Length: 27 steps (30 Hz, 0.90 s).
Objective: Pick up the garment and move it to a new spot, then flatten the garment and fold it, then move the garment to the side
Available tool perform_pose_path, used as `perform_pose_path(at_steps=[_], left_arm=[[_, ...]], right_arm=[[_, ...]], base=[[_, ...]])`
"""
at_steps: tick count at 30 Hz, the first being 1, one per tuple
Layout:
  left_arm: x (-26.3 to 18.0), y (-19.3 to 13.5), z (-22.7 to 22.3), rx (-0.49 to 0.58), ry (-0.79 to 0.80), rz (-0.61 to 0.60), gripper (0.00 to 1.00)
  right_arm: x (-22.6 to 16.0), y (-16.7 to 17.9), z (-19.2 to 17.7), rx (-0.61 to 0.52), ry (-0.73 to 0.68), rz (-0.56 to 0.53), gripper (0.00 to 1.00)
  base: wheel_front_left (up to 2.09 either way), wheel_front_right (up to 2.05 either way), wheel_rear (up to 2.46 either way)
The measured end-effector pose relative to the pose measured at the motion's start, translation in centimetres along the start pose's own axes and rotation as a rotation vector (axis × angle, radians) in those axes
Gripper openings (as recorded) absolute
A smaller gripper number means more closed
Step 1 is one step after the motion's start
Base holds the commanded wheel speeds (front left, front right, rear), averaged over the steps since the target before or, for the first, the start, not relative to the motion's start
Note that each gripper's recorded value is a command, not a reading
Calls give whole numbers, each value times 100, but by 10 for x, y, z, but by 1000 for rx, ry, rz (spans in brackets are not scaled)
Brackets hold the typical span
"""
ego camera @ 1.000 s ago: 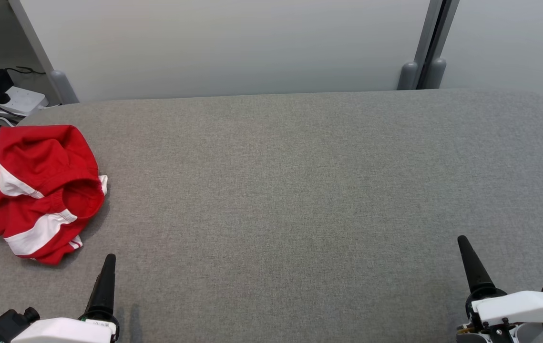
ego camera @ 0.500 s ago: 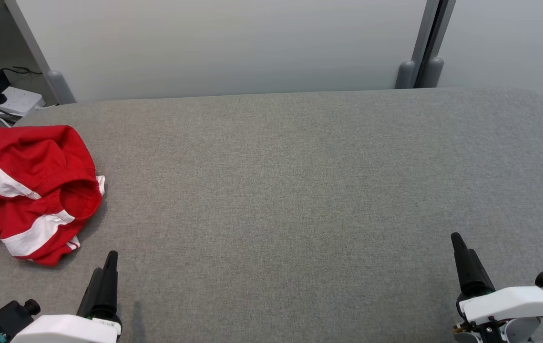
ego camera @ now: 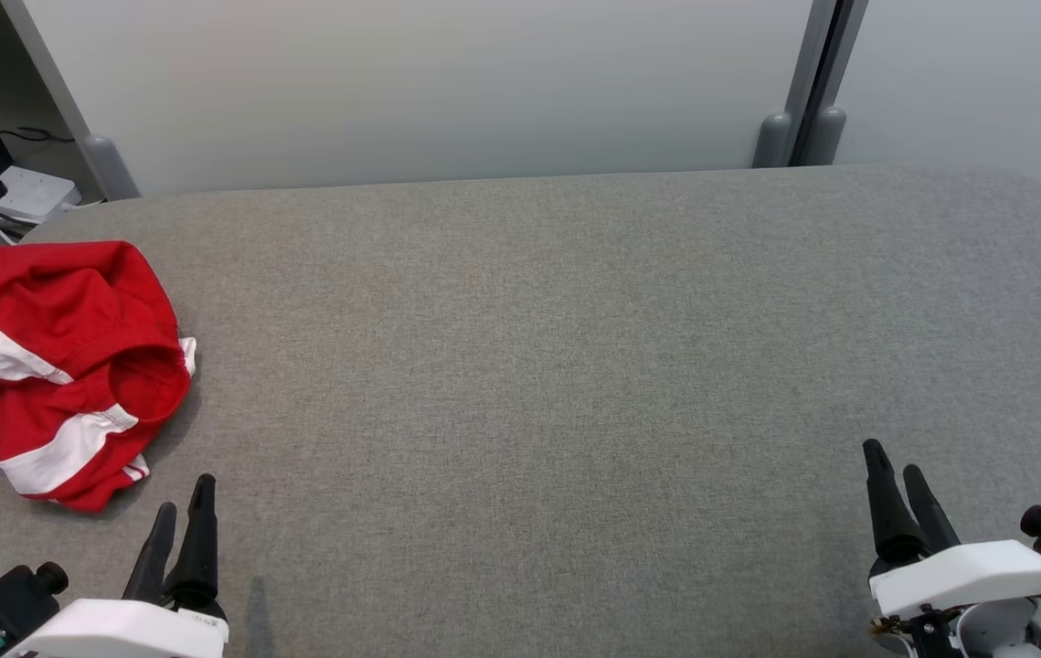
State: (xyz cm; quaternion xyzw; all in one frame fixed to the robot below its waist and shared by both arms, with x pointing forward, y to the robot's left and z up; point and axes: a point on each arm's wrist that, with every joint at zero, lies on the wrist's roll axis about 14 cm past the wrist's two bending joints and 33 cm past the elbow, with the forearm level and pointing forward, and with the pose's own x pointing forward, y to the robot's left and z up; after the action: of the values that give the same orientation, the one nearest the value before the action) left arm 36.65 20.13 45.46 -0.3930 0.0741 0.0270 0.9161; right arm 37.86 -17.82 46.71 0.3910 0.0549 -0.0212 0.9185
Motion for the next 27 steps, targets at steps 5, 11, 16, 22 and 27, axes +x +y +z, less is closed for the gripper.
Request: perform_pose_path(at_steps=[5,11,16,22,27], left_arm=[[0,-1,3,62,-9,-7,100],[2,-1,11,137,-31,-15,100],[4,-1,14,196,-45,-18,100],[4,-3,15,277,-48,-31,100],[5,-7,10,349,-34,-56,100]], right_arm=[[1,3,1,-61,-9,13,100],[1,6,1,-136,-10,27,100],[3,12,3,-198,-23,49,100],[2,17,1,-272,-21,69,100],[4,20,3,-331,-30,84,100]], base=[[0,0,0],[0,0,0],[0,0,0],[0,0,0],[0,0,0]])
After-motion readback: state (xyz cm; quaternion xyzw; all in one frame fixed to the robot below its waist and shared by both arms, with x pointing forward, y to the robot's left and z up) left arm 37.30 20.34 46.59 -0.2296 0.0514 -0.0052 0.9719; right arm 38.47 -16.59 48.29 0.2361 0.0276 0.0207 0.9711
